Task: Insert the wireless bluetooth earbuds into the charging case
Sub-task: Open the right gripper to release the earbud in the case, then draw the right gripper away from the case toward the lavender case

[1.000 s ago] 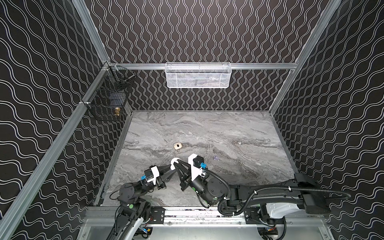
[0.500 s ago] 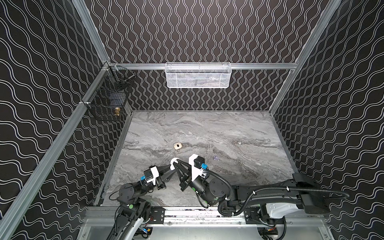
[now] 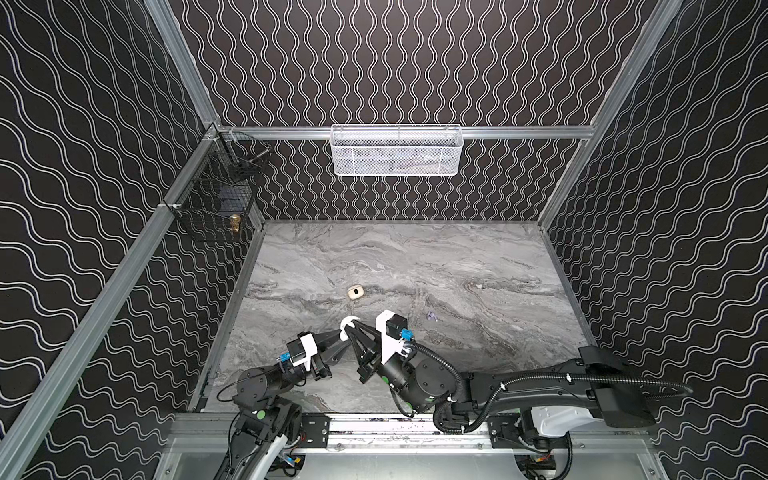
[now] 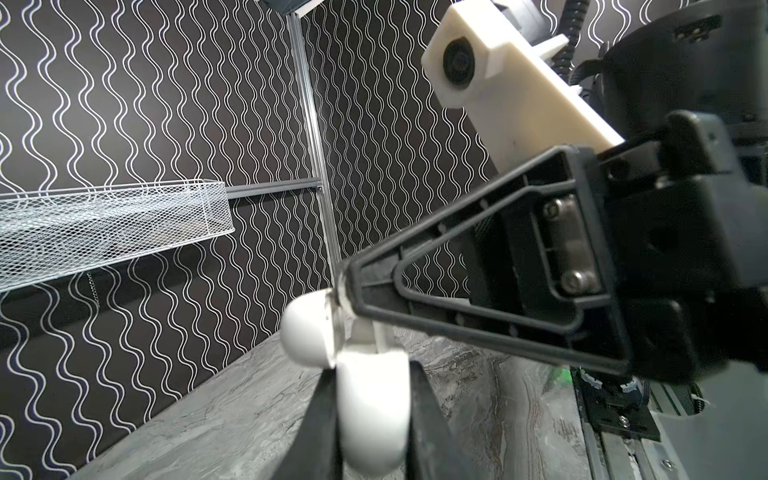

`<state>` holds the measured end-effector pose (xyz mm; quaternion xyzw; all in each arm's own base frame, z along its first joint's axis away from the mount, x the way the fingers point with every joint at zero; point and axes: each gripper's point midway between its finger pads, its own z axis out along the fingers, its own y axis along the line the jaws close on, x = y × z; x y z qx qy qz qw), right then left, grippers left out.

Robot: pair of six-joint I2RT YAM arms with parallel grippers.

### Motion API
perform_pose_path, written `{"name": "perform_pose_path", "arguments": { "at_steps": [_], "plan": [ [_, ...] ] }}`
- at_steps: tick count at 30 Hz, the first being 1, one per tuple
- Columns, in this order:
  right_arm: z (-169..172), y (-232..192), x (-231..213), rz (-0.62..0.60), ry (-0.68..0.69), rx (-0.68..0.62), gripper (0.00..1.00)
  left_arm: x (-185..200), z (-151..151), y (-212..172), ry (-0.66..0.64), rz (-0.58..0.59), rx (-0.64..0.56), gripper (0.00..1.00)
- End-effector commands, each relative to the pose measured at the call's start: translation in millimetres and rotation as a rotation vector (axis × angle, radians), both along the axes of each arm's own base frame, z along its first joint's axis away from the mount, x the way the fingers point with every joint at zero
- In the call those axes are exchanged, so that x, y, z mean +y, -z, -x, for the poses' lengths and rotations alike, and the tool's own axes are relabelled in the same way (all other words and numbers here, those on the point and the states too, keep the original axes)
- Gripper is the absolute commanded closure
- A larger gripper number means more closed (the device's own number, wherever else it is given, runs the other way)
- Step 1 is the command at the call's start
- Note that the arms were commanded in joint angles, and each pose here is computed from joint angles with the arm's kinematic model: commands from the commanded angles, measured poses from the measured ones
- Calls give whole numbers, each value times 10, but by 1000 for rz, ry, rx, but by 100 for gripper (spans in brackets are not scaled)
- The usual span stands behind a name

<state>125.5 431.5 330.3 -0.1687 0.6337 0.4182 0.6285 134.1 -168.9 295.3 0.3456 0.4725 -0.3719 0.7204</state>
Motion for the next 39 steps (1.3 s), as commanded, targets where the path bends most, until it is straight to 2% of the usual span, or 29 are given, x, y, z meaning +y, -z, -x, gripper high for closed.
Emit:
{"name": "perform_pose_path", "arguments": {
  "at_steps": [1,5,10,14,21,26,29,35,39],
  "plan": [
    [-22,28,-53,-7,13,21,98,31,51,-145,-3,32,-42,100],
    [-17,97,-62,8,7,36,98,34,50,-145,-5,31,-41,100],
    [-5,152,-46,20,-3,44,89,37,54,-154,-4,36,-46,100],
    [-2,173,-6,30,-7,43,87,28,49,-147,0,32,-41,100],
    [-5,158,-66,22,-2,42,66,32,51,-142,-2,34,-42,100],
    [9,65,-166,1,-6,31,55,24,45,-137,2,32,-38,100],
    [12,-48,-270,-15,1,18,55,23,41,-132,2,31,-38,100],
    [17,-350,-578,-51,7,6,63,6,29,-102,4,16,-43,100],
    [-399,-298,-782,5,110,92,68,-37,60,-124,42,12,-65,100]
  ]
}}
